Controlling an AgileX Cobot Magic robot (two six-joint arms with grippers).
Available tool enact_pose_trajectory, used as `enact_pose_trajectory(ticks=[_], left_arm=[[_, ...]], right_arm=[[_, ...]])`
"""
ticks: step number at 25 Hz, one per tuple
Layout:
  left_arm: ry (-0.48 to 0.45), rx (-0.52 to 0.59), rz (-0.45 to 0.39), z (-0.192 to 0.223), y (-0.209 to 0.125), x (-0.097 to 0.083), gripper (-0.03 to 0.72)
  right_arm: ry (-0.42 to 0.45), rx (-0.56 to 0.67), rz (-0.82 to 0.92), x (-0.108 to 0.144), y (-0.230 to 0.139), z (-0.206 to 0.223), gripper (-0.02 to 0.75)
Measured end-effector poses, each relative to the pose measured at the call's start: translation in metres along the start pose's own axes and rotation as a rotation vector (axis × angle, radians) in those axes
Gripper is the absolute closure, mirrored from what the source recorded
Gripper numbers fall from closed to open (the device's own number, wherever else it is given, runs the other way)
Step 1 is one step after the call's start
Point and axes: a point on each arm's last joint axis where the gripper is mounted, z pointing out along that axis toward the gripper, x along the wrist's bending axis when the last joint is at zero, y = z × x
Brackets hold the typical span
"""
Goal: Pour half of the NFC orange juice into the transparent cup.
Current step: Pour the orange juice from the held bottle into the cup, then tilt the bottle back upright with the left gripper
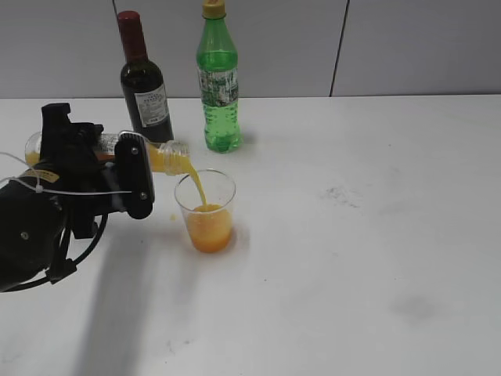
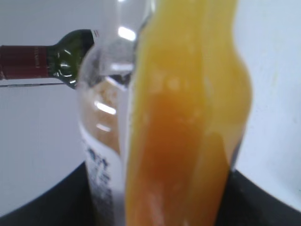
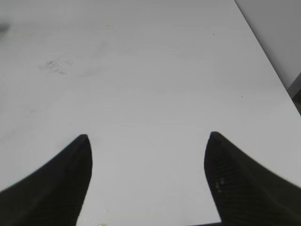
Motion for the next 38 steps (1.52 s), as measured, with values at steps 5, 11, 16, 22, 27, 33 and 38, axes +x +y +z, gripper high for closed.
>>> enact_pose_trajectory(ticks=[5,11,16,22,27,33,38], left_arm=[[0.025,-0.009,0.014,-0.0001,0.0008,0.0025,0.210],[0.068,-0.002,0.023,-0.0003,0.0002,0.0064,0.210],[0.090,0.005,0.024,-0.0004,-0.0004,0.0084,0.210],[0.095,-0.006,0.034,-0.0004,0.0007,0.0088,0.210],[0.096,-0.010,0.028,-0.0004,0.0010,0.0089,0.210],[0.089,-0.039,-0.357,-0.0004,0.0020,0.0087,0.210],[0.048,-0.115,-0.776,-0.0006,0.0077,0.0081,0.210]], right_arm=[[0.000,0.000,0.000,0.0000,0.0000,0.0000,0.167],[0.000,0.000,0.000,0.0000,0.0000,0.0000,0.167],[0.000,0.000,0.000,0.0000,0.0000,0.0000,0.167],[0.000,0.000,0.000,0.0000,0.0000,0.0000,0.167],[0.000,0.000,0.000,0.0000,0.0000,0.0000,0.167],[0.000,0.000,0.000,0.0000,0.0000,0.0000,0.167],[0.000,0.000,0.000,0.0000,0.0000,0.0000,0.167]])
